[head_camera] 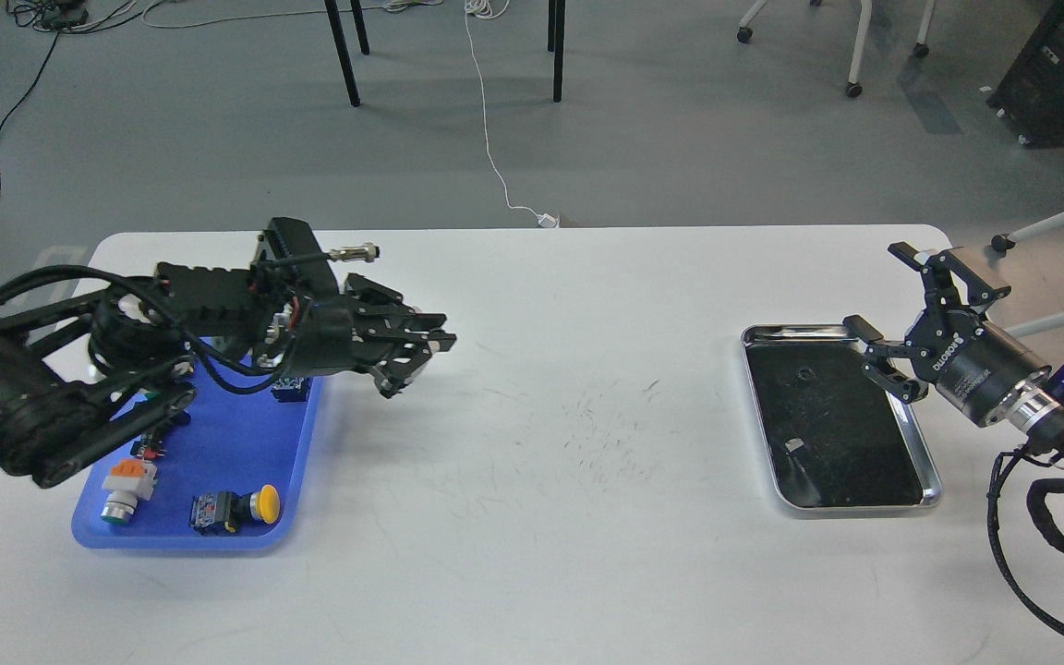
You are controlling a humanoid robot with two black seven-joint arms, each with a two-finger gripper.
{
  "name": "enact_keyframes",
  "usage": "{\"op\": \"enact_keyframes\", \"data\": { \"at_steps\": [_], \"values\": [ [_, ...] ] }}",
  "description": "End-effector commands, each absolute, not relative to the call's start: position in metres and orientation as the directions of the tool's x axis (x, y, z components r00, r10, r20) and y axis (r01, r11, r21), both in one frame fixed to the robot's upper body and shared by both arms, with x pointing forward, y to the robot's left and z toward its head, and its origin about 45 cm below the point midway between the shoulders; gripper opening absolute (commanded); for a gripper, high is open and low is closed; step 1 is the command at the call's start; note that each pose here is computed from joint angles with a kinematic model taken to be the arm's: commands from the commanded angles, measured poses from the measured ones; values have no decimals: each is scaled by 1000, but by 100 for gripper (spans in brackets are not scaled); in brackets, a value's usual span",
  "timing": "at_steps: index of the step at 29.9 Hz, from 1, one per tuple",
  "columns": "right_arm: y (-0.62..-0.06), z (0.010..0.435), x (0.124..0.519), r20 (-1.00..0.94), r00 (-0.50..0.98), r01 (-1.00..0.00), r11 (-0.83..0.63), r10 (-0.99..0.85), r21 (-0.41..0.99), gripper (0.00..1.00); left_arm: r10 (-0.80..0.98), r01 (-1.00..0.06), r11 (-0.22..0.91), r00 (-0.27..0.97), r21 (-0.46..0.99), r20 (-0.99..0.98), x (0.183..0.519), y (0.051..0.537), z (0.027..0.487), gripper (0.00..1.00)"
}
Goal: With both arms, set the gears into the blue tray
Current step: 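Carry the gear to the blue tray and insert it into a part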
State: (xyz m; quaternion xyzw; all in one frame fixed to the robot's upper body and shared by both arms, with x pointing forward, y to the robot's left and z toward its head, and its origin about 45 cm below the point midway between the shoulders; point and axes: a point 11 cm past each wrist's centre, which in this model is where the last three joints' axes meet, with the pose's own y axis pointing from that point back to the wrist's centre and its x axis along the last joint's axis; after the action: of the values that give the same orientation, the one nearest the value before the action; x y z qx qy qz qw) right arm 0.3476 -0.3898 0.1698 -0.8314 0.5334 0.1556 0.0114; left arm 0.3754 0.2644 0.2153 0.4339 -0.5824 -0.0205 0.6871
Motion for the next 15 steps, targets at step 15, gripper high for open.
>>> {"op": "enact_keyframes", "data": {
  "at_steps": [15],
  "values": [
    [-390, 169, 347, -271, 383, -890, -431, -883, 148, 98, -544, -455, 435, 555, 777, 629, 289, 390, 144, 16]
  ]
}}
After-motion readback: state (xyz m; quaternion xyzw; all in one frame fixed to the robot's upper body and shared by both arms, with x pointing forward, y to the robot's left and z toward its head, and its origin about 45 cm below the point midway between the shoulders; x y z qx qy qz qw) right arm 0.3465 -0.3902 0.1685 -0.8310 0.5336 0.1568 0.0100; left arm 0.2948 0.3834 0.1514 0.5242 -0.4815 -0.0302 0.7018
